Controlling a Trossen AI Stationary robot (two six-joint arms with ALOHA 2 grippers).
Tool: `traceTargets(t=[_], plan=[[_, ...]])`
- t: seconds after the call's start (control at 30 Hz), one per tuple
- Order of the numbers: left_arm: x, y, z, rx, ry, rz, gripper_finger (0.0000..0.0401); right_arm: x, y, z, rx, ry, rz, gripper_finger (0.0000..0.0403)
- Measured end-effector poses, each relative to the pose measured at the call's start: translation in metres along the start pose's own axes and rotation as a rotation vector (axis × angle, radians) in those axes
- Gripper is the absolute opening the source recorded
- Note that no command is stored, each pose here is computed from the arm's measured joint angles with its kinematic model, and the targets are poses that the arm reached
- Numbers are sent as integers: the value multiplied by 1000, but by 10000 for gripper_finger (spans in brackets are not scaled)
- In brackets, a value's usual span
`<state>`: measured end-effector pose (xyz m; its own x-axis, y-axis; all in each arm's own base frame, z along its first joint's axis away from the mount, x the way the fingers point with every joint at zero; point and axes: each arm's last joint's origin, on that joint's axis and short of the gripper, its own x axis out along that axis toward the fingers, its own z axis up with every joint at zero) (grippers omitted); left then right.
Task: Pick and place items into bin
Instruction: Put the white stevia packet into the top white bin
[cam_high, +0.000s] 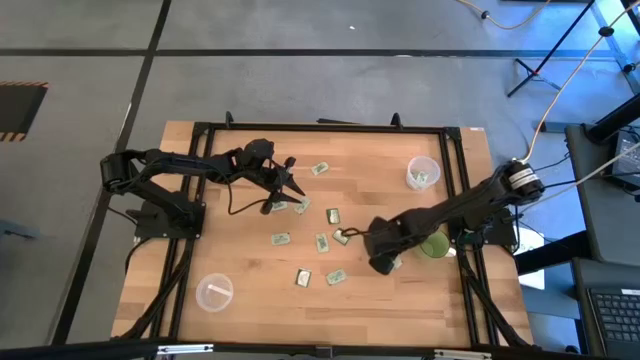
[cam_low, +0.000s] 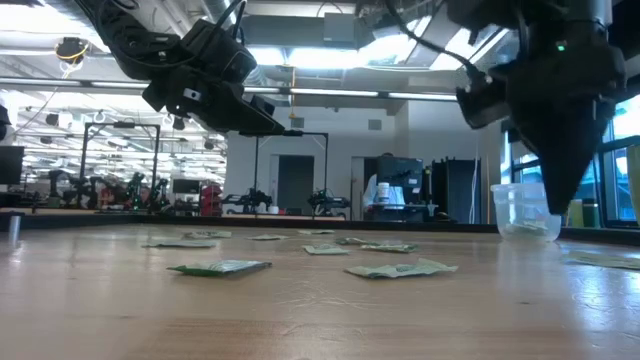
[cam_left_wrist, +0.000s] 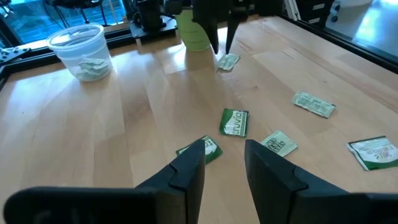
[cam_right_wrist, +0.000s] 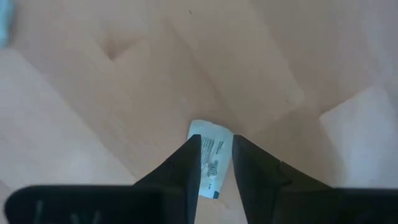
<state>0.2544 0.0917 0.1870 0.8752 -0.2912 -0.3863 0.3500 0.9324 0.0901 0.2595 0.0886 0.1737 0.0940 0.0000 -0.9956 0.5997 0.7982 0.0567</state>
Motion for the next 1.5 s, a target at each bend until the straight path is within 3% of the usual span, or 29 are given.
traceTargets(t=[0.2, 0.63, 1.0, 1.23, 1.5], plan=[[0, 0, 0, 0, 0, -1, 105, 18, 5, -2, 75, 38, -55, 94], [0, 0, 0, 0, 0, -1, 103, 47, 11, 0, 81, 128, -82, 91], [0, 0, 0, -1, 0, -1, 102, 47, 11, -1, 55, 142, -81, 11], [0, 0, 0, -4, 0, -1, 102, 32, 19, 7, 15, 100, -148, 7], [0, 0, 0, -3, 0, -1, 104, -20, 34, 44, -142, -11, -120, 4]])
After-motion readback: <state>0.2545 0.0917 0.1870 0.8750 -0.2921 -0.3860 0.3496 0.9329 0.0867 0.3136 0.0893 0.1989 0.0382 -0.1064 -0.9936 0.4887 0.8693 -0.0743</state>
